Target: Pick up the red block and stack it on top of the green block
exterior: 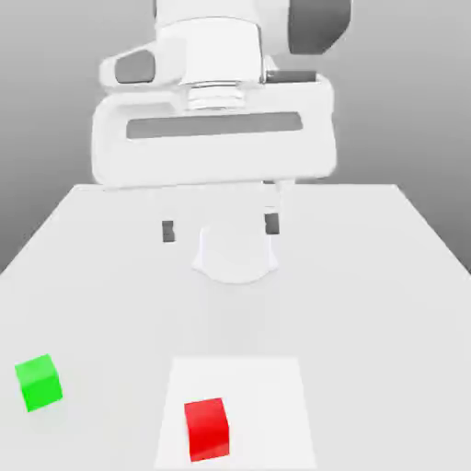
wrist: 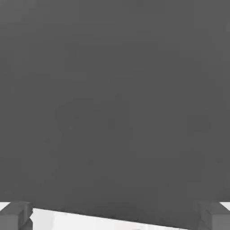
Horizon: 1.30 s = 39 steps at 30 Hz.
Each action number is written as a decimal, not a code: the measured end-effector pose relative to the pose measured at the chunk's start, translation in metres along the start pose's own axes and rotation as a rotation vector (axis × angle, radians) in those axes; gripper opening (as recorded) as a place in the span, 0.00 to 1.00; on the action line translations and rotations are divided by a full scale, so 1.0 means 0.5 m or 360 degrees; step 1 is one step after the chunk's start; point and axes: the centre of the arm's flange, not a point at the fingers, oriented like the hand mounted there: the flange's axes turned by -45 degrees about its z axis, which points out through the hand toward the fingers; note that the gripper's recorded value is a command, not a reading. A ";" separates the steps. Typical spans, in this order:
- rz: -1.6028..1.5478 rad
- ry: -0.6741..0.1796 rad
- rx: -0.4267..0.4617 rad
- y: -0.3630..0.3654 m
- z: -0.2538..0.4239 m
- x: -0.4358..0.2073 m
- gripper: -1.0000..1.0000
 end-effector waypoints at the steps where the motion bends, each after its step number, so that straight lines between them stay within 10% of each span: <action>1: -0.0012 -0.0047 0.0002 0.003 0.038 -0.010 0.50; 14: -0.0124 -0.0445 -0.0007 0.029 0.434 -0.182 0.50; 15: -0.0123 -0.0446 -0.0006 0.030 0.447 -0.187 0.00; 27: -0.0120 -0.0447 -0.0006 0.032 0.341 -0.158 0.00; 39: 0.0233 -0.0442 -0.0054 0.493 0.224 -0.392 0.00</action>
